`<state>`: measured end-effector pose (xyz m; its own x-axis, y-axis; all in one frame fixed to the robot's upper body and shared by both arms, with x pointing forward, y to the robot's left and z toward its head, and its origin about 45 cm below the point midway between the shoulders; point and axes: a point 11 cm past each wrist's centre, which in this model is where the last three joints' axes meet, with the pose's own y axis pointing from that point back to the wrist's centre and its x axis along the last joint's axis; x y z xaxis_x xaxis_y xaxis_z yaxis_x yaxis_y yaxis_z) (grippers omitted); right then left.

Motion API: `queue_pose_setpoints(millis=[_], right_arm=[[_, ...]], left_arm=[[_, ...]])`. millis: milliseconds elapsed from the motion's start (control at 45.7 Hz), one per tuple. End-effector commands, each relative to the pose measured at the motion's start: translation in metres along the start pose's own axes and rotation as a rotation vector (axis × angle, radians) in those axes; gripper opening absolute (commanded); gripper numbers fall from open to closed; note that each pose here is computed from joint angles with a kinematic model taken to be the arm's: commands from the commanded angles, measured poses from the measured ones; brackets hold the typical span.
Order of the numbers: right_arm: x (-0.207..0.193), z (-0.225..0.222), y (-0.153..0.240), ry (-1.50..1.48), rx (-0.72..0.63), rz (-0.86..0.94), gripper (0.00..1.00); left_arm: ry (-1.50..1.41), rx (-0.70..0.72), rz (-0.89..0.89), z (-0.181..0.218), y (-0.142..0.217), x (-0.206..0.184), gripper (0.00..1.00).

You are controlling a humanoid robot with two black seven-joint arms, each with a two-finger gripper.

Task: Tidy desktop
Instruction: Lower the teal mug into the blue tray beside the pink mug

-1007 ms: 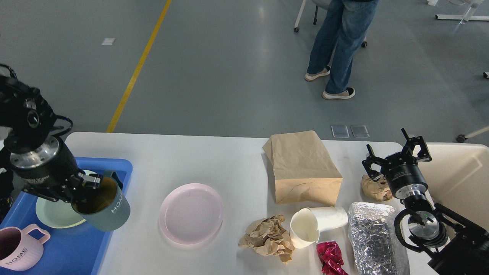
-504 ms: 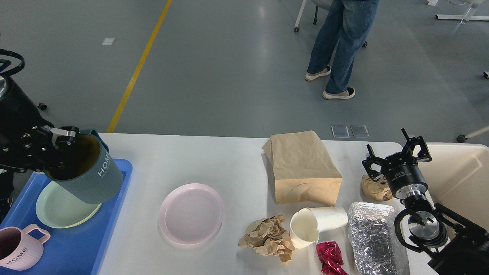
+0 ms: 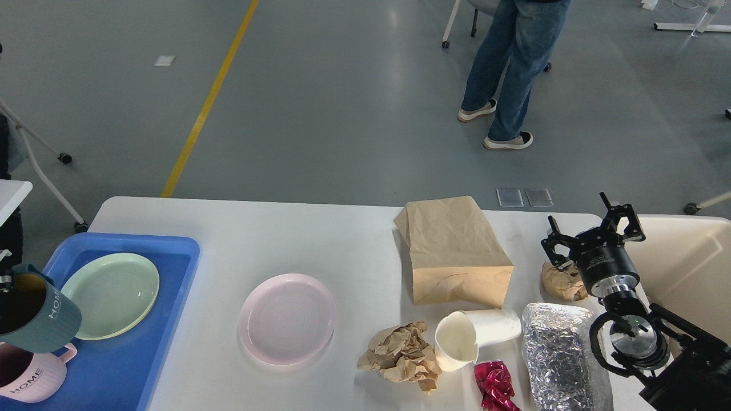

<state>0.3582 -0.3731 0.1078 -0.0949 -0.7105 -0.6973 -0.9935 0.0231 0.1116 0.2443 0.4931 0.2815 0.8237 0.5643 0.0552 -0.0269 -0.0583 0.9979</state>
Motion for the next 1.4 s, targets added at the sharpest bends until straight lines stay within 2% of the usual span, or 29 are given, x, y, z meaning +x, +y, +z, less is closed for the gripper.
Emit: queue_pose_setpoints(millis=[0, 197, 372, 569, 722, 854, 1379], right_arm=[[0.000, 0.000, 0.000, 0.000, 0.000, 0.000, 1.00], [0.000, 0.000, 0.000, 0.000, 0.000, 0.000, 1.00], [0.000, 0.000, 0.000, 0.000, 0.000, 0.000, 1.00], [0.000, 0.000, 0.000, 0.000, 0.001, 0.000, 1.00], [0.000, 0.000, 0.000, 0.000, 0.001, 0.000, 1.00], [0.000, 0.000, 0.000, 0.000, 0.001, 0.000, 1.00], [0.000, 0.000, 0.000, 0.000, 0.001, 0.000, 1.00]], left_arm=[[0.006, 0.025, -0.011, -0.023, -0.033, 0.002, 0.00], [-0.071, 0.100, -0.007, -0.044, -0.082, 0.001, 0.00], [-0.054, 0.068, 0.006, -0.040, -0.105, -0.003, 0.00], [-0.042, 0.039, -0.029, -0.035, -0.098, -0.003, 0.00], [0.032, -0.054, -0.007, -0.041, -0.068, 0.019, 0.00], [0.057, -0.079, -0.022, -0.046, -0.049, 0.029, 0.00], [0.054, -0.068, -0.030, -0.047, -0.053, 0.028, 0.00]])
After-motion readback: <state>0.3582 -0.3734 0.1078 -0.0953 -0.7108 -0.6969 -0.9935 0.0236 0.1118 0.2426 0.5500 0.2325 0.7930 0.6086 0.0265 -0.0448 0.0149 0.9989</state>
